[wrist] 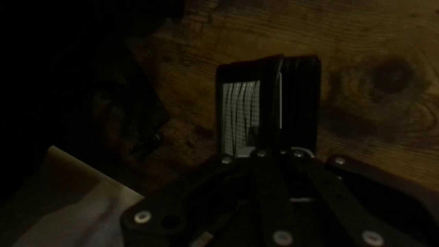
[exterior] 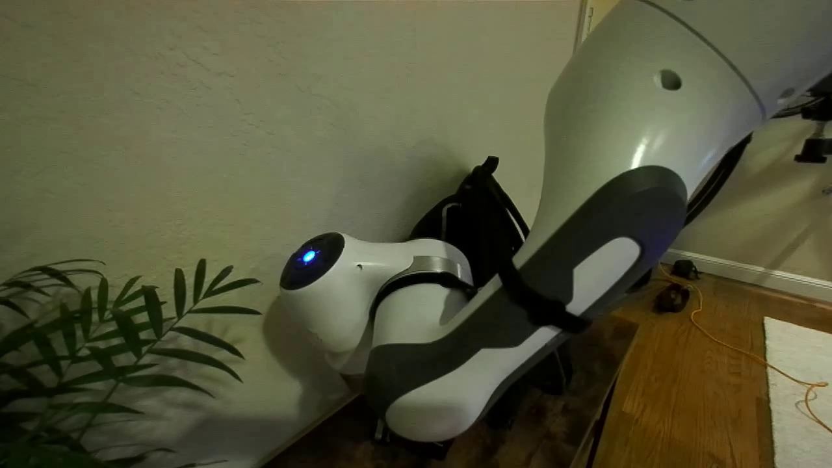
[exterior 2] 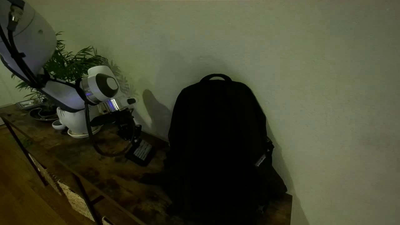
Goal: Put the object inside the black bag
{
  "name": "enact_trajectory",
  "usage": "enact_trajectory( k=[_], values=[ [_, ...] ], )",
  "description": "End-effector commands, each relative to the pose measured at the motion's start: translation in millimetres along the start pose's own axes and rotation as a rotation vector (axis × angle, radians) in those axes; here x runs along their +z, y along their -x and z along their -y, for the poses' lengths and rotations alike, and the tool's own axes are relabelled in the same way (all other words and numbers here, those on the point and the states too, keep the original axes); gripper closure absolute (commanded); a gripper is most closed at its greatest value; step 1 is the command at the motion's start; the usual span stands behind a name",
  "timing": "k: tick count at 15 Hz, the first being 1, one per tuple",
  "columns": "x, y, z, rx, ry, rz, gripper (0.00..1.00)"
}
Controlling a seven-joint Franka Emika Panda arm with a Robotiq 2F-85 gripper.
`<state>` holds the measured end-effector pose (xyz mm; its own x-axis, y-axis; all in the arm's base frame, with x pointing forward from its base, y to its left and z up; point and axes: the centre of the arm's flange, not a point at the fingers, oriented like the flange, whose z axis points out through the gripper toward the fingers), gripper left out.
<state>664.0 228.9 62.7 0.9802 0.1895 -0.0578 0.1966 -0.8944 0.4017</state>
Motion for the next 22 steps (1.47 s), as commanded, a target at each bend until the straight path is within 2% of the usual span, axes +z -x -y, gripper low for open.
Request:
enact_trajectory(
  k=[1,22],
  values=[
    [-21.7,29.0,-18.8,0.054,-0.039,-0.009,0.94],
    [-77.2,73.1,-62.2,0.271,-0.150,-0.126,0.94]
  ],
)
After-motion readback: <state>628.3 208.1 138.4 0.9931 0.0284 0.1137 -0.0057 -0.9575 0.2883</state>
